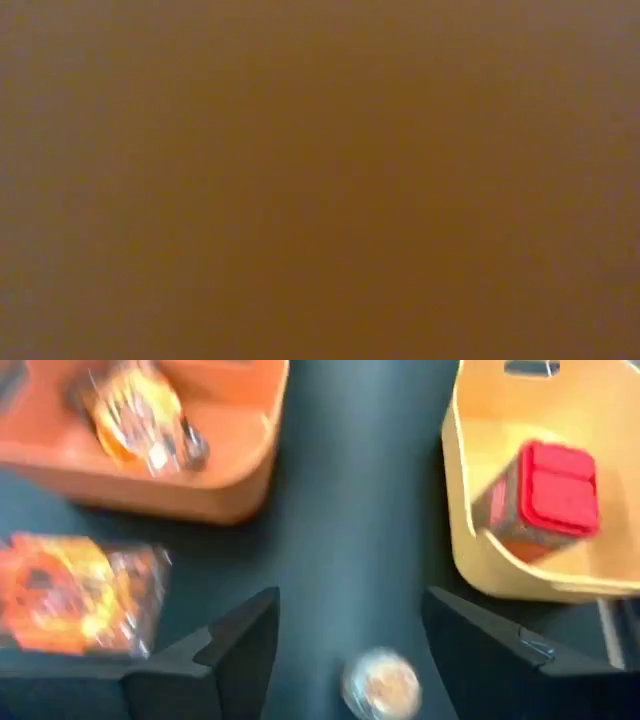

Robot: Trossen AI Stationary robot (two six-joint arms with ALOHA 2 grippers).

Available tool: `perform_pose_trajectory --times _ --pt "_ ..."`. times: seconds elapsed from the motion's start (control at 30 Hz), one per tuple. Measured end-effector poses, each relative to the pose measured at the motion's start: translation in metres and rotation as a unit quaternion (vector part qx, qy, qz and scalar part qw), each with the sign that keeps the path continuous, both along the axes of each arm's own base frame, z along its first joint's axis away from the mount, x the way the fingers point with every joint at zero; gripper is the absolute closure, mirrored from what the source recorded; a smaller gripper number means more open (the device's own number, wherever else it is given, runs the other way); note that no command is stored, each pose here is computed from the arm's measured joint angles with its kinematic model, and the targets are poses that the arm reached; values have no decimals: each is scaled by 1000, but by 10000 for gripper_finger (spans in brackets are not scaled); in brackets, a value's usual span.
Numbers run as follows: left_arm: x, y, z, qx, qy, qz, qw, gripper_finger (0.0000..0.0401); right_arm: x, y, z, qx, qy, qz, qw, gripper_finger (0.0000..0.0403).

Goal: Sort spices by type
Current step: Put the left brown seasoning bottle into the pink bin

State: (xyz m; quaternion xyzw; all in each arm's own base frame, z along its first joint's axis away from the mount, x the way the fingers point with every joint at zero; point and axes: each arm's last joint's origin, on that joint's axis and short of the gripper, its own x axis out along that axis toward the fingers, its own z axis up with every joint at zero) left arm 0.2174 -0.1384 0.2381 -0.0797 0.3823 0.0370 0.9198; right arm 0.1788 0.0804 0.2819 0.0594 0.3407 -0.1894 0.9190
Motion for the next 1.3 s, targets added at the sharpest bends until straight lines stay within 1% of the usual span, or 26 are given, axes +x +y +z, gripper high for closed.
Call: perform_pose_trajectory --times 0.1,0.2,0.47,0.63,0.8,0.93,1.1,1.2,1.3 --pt "-5 -2 -4 -28 24 10 999 173 3 1 -3 0 -13 6 1000 171" --pt "-6 -7 -10 -43 45 2 998 164 4 2 -9 0 -20 11 1000 152" --pt "0 -15 -32 -16 83 9 996 110 4 2 -14 8 -20 2 1000 105" --pt "4 -21 -50 5 112 7 994 98 4 2 -14 10 -21 0 1000 87" --pt "9 -27 -62 12 121 -3 993 98 4 2 -14 11 -21 -1 1000 83" --pt "14 -31 -68 6 117 -11 993 98 4 2 -14 11 -21 0 1000 90" --pt "16 -33 -79 18 132 -11 991 99 4 2 -14 12 -21 0 1000 100" --pt "17 -34 -88 29 144 -12 989 109 4 2 -14 12 -21 0 1000 103" --pt "19 -36 -93 35 145 -20 989 129 4 2 -14 12 -21 0 1000 105"
